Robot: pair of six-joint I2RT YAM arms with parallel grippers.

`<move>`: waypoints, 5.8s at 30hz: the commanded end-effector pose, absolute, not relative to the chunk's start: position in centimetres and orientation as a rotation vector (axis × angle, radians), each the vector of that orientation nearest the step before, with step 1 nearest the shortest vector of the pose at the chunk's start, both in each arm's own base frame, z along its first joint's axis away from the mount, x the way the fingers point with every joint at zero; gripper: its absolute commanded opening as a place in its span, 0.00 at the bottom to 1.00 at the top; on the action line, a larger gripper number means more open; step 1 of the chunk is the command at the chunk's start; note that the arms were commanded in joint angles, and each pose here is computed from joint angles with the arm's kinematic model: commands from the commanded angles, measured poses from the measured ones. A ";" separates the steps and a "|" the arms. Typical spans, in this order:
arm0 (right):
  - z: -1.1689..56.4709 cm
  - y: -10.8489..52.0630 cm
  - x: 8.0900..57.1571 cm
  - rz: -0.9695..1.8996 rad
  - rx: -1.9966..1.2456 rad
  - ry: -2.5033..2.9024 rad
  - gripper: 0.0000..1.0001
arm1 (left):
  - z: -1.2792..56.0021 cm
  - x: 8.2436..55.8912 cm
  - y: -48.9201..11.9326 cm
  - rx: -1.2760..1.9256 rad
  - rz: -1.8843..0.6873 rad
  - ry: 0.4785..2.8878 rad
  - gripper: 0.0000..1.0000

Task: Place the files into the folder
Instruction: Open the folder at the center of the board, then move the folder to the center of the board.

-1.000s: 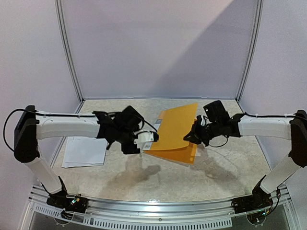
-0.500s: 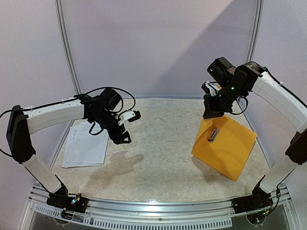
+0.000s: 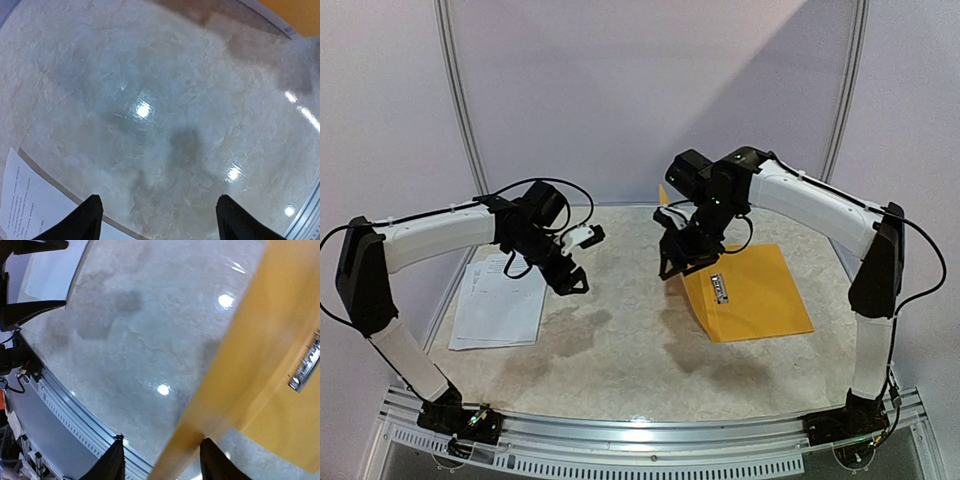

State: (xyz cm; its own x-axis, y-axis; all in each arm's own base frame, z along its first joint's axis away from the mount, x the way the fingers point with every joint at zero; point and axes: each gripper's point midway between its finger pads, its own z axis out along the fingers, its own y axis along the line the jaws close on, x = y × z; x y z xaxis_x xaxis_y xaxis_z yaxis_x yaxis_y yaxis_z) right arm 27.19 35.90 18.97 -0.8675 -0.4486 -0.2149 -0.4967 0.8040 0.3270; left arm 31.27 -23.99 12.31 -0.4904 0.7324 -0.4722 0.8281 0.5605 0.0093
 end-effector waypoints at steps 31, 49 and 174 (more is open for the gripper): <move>11.6 26.9 36.5 0.682 0.067 2.749 0.61 | 10.2 34.6 -24.1 1.001 -0.533 2.614 0.94; 4.9 24.6 36.4 0.603 0.103 2.879 0.36 | 6.6 33.7 -24.8 1.057 -0.497 2.673 0.92; 4.2 32.5 26.6 0.916 0.104 2.823 0.22 | 1.4 32.0 -23.7 1.274 -0.223 2.662 0.83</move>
